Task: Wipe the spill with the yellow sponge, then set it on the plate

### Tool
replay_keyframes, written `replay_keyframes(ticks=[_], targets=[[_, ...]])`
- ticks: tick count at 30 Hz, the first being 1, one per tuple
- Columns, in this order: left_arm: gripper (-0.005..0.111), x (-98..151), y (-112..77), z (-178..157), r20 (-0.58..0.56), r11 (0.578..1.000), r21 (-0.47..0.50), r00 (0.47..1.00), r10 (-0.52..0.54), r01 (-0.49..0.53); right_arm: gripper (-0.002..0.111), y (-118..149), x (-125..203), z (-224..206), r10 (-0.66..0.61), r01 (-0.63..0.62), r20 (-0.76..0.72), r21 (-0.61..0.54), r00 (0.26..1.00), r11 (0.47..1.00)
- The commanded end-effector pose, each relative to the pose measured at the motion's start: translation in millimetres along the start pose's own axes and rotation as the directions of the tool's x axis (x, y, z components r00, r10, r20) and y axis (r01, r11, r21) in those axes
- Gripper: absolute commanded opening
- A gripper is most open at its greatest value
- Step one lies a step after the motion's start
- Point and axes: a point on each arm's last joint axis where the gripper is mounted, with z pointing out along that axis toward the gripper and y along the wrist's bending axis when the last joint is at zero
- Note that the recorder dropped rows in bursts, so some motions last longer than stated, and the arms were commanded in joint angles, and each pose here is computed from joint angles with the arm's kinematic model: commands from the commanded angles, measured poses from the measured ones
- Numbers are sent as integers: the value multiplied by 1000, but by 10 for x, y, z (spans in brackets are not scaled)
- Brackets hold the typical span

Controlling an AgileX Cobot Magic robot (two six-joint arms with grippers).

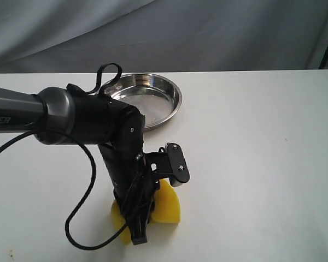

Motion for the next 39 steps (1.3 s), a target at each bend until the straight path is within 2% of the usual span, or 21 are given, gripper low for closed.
replay_keyframes(ticks=[1, 4, 7, 10, 14, 17, 21, 22, 24, 27, 31, 35, 39], targets=[[0, 35, -150, -181, 3, 1000, 19, 1000, 23, -23, 0, 0, 7, 6, 7, -7, 1, 2, 1000, 1000], [0, 8, -138, -488, 108, 996, -87, 993, 42, -33, 0, 0, 7, 6, 7, -7, 1, 2, 1000, 1000], [0, 82, -53, -723, 179, 989, -144, 984, 8, 18, 0, 0, 7, 6, 7, -7, 1, 2, 1000, 1000], [0, 238, 108, -850, 208, 982, -160, 976, -66, 100, 0, 0, 7, 6, 7, -7, 1, 2, 1000, 1000], [0, 538, 412, -898, 220, 961, -166, 958, -184, 223, 0, 0, 7, 6, 7, -7, 1, 2, 1000, 1000], [0, 792, 648, -937, 248, 925, -178, 925, -289, 337, 0, 0, 7, 6, 7, -7, 1, 2, 1000, 1000], [0, 1128, 936, -902, 291, 824, -162, 824, -486, 543, 0, 0, 7, 6, 7, -7, 1, 2, 1000, 1000], [0, 1192, 987, -863, 287, 804, -151, 804, -522, 576, 0, 0, 7, 6, 7, -7, 1, 2, 1000, 1000], [0, 1282, 1044, -742, 253, 790, -128, 790, -558, 599, 0, 0, 7, 6, 7, -7, 1, 2, 1000, 1000], [0, 1322, 1039, -466, 178, 793, -87, 792, -584, 604, 0, 0, 7, 6, 7, -7, 1, 2, 1000, 1000], [0, 1235, 989, -173, 94, 801, -30, 800, -593, 598, 0, 0, 7, 6, 7, -7, 1, 2, 1000, 1000], [0, 1036, 834, 36, 11, 843, 11, 843, -539, 538, 0, 0, 7, 6, 7, -7, 1, 2, 1000, 1000], [0, 737, 598, 137, -30, 896, 27, 897, -442, 443, 0, 0, 7, 6, 7, -7, 1, 2, 1000, 1000]])
